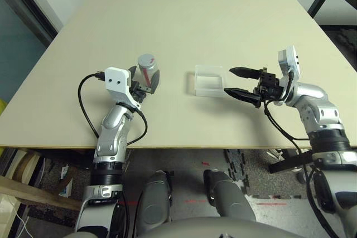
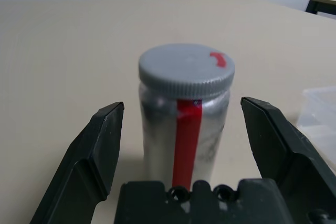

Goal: Pour the medicine from the bottle into the box.

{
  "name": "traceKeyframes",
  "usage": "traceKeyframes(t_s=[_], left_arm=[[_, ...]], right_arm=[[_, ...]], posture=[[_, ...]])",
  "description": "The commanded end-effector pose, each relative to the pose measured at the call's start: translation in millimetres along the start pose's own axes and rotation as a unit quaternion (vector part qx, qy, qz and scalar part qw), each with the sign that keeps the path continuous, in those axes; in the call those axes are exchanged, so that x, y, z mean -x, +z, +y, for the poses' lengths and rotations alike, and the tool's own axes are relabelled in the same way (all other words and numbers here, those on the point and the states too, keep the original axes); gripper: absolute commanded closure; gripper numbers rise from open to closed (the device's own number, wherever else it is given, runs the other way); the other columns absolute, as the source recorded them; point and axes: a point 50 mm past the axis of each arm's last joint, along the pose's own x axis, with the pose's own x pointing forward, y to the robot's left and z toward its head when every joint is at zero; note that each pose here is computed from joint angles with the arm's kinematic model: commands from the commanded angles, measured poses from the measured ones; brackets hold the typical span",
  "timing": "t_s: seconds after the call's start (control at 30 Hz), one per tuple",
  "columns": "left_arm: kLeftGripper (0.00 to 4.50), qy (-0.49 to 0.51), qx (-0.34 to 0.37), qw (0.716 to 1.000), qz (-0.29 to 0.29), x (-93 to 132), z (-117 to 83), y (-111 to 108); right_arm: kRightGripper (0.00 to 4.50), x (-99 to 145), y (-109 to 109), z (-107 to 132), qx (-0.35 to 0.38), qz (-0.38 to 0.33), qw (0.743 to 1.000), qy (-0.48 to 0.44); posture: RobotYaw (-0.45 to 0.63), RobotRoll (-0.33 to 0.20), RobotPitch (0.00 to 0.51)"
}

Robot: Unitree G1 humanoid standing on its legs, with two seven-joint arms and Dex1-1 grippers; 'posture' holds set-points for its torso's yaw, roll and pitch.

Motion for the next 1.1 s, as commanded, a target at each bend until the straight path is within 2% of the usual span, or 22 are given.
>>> traceKeyframes(t_s=[0.03, 0.47, 1.1], left_arm=[[0.03, 0.002, -0.007, 1.000, 0.013, -4, 1, -5], [0.03, -0.008, -0.018, 1.000, 0.019, -25, 10, -9], [0.03, -0.027, -0.023, 0.999, 0.016, -49, 5, -14]], right_arm=[[0.00, -1, -1, 3, 0.006, 0.002, 1.000, 0.002], [0.00, 0, -2, 3, 0.009, 0.001, 1.000, -0.006], [0.00, 0, -6, 3, 0.014, -0.003, 1.000, -0.017]], posture=[[-0.06, 0.000, 0.134], [-0.08, 0.000, 0.126], [-0.10, 0.000, 0.120]])
